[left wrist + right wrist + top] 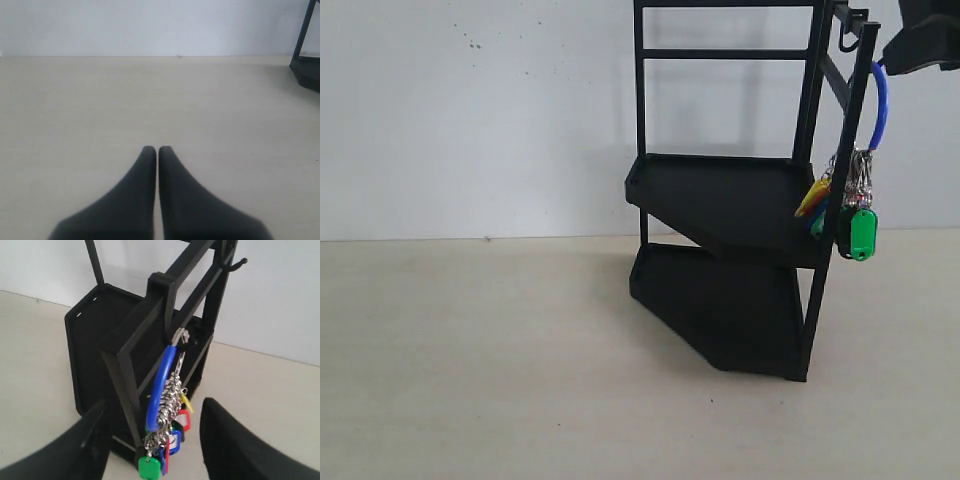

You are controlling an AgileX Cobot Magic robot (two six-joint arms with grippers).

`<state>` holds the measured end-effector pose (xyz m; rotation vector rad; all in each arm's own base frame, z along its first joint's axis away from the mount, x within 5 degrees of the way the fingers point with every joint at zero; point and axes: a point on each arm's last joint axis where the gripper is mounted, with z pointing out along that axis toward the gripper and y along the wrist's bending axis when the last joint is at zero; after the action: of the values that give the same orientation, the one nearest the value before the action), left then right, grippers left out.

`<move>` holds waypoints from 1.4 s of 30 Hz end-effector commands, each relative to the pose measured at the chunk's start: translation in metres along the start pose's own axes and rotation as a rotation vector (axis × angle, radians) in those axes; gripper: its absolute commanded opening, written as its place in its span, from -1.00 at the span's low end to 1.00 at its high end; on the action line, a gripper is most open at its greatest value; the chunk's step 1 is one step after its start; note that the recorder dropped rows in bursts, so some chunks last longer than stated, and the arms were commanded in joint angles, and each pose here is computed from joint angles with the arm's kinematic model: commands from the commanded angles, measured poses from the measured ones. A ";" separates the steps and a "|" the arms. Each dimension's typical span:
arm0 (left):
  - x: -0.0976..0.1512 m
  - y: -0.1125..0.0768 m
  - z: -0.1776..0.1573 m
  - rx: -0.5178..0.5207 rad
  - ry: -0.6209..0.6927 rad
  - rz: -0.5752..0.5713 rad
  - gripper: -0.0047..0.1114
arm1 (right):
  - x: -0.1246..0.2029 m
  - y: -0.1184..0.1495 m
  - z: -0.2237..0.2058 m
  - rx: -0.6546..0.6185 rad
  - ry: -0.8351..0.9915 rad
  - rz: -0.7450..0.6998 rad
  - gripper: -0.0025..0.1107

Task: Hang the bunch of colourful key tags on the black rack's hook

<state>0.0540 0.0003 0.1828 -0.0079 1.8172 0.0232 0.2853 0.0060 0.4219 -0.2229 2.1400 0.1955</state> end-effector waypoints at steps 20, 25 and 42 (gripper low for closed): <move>-0.002 0.000 0.000 -0.002 -0.019 -0.020 -0.84 | 0.070 0.044 -0.133 0.061 -0.145 -0.036 -0.96; -0.002 0.000 0.000 -0.002 -0.019 -0.020 -0.84 | 0.123 0.048 -0.122 0.049 -0.067 -0.004 -0.96; -0.002 0.000 0.000 -0.002 -0.019 -0.020 -0.84 | 0.160 0.055 -0.116 -0.013 0.045 0.056 -0.96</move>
<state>0.0540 0.0003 0.1828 -0.0079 1.8172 0.0232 0.0933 0.0191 0.3531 -0.1749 2.2073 0.2304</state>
